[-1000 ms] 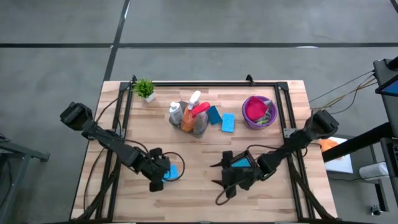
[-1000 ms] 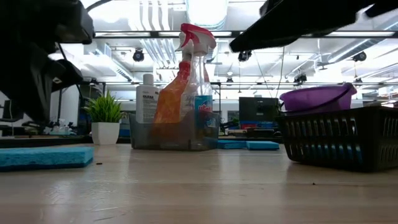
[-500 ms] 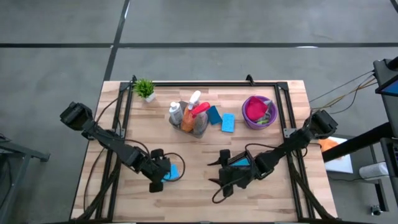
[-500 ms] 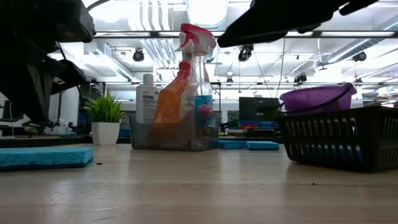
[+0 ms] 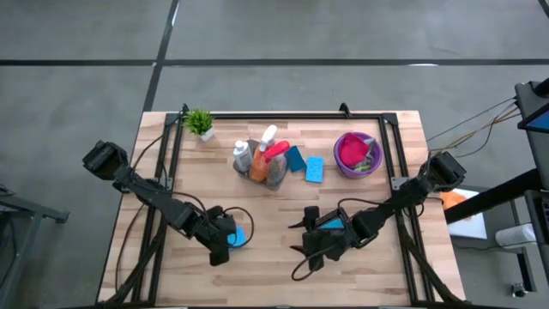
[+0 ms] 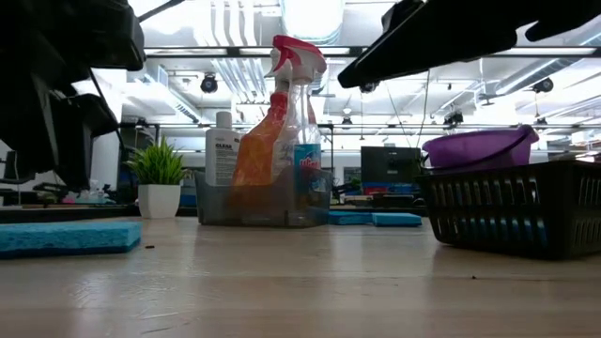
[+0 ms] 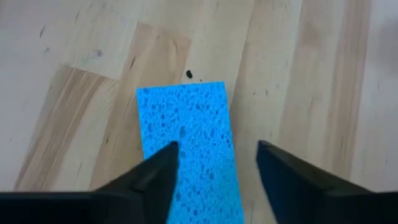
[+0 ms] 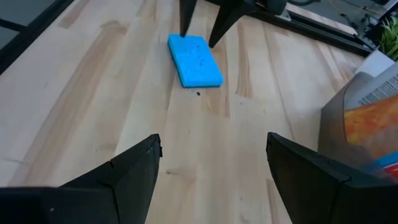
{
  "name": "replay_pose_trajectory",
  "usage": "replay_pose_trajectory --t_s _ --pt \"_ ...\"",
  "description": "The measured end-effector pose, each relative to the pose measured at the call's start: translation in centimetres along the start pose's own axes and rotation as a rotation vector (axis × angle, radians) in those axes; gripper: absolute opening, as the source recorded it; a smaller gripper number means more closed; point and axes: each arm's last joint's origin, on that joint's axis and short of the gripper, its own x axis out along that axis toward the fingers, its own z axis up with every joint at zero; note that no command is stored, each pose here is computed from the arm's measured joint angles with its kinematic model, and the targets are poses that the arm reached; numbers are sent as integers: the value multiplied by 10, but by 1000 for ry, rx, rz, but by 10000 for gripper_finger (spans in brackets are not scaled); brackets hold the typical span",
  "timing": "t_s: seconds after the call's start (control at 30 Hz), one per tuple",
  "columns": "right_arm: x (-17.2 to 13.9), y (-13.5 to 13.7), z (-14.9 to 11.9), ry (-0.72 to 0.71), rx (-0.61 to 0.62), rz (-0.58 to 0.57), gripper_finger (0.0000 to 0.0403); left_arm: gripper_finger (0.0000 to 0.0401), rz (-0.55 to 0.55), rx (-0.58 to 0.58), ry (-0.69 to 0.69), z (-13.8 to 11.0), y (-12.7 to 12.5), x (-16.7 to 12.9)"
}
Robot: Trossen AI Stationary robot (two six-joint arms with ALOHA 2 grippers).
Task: Pick & Place Kitchen Items
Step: Put the blue sponge into the black basket
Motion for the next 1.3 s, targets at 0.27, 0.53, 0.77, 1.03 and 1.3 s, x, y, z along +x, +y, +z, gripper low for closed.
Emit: replay_pose_trajectory --t_s 0.27,0.53,0.77,1.03,1.3 --pt "0 0 -1 14 -3 -1 288 304 49 -36 35 -4 1 15" --pt "0 0 -2 22 4 -2 288 303 150 -32 105 -11 4 44" --pt "0 0 -3 27 5 -3 288 201 179 -37 98 -12 5 48" --pt "-2 1 -3 24 0 -8 288 11 140 1 74 -8 4 38" --pt "-16 11 12 -107 -28 57 288 1 81 34 -6 0 -1 32"
